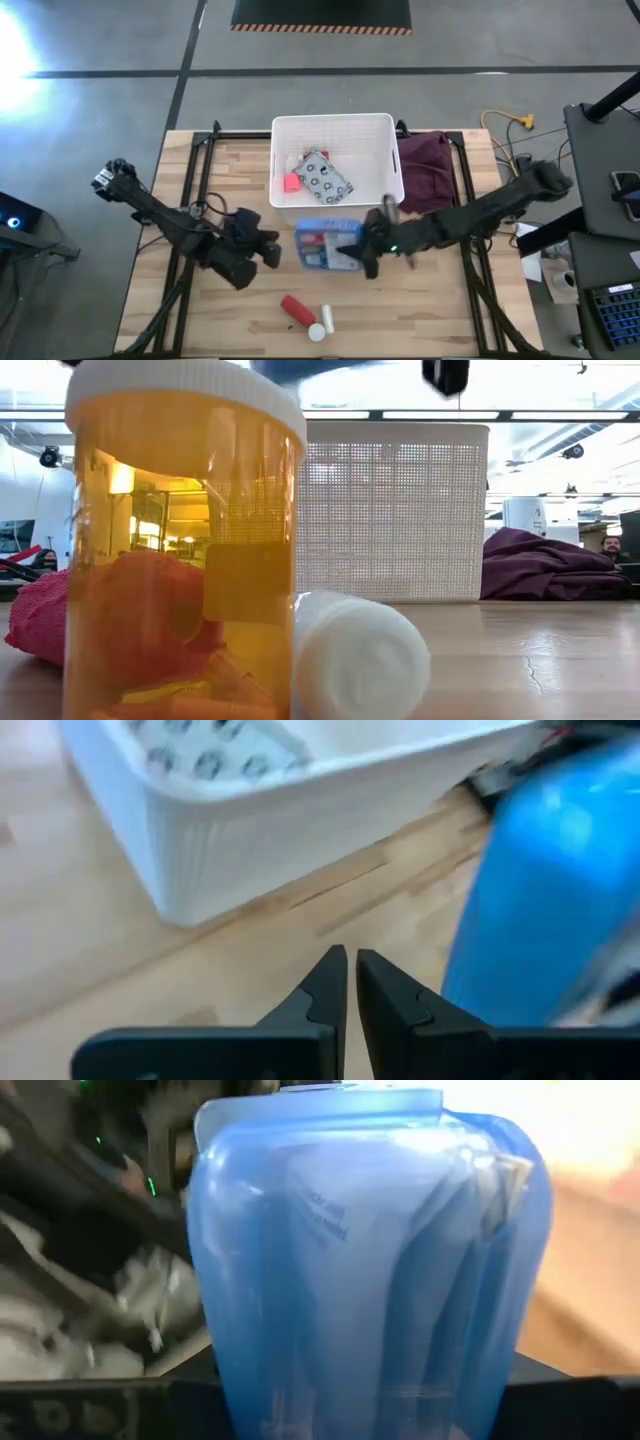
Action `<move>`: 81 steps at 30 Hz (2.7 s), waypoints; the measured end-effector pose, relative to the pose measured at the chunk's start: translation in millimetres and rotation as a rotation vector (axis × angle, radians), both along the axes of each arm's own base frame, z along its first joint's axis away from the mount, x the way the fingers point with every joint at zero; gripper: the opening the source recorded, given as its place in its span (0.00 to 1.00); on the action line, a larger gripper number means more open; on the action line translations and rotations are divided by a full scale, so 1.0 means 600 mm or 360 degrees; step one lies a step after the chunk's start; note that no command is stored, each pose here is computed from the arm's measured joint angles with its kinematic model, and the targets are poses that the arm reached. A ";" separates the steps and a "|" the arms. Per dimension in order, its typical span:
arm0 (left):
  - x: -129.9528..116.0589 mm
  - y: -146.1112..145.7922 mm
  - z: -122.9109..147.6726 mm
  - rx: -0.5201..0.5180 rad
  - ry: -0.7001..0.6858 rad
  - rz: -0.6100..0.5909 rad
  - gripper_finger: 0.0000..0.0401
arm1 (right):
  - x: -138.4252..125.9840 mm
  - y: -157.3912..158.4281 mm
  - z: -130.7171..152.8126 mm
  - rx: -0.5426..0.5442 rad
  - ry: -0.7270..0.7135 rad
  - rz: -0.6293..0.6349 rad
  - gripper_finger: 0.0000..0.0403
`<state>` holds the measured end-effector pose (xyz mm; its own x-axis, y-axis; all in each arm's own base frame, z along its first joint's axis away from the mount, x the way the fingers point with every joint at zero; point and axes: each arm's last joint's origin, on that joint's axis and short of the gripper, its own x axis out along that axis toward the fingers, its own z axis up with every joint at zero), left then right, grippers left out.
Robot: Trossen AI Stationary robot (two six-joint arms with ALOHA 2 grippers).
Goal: Pick & place medical supplies in basket/bin
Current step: Put the blue first aid kit into the white bin, then put the red bandage into the white bin
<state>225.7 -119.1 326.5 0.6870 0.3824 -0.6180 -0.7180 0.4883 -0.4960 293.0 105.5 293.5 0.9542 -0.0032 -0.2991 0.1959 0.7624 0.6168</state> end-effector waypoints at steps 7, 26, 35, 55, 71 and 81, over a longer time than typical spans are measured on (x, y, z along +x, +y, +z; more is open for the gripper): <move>-0.018 -0.023 0.102 0.0205 -0.0186 -0.0197 0.02 | -0.073 -0.085 0.089 -0.0131 -0.0201 -0.0493 0.41; -0.027 -0.048 0.101 0.0100 -0.0160 -0.0405 0.02 | -0.075 -0.270 0.055 -0.0023 0.0152 -0.0554 0.74; -0.023 -0.063 0.041 0.0156 0.0210 -0.0827 0.19 | -0.089 -0.225 0.068 -0.0116 0.0155 -0.0292 0.90; 0.013 -0.075 -0.137 0.0563 0.0321 -0.1642 0.49 | -0.165 -0.033 0.044 -0.0023 0.0560 0.0433 0.91; 0.099 -0.138 -0.236 0.0709 0.0556 -0.1970 0.49 | -0.191 -0.003 -0.015 0.0280 0.0871 0.0395 0.91; 0.111 -0.146 -0.252 0.0721 0.0656 -0.2138 0.49 | -0.194 -0.001 -0.027 0.0267 0.0899 0.0386 0.91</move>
<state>292.1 -206.8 175.6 0.4839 -0.1750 -0.8574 0.3386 0.9409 -0.0009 176.8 104.7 277.4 0.6169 0.2834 -0.7342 0.3600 0.7280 0.5835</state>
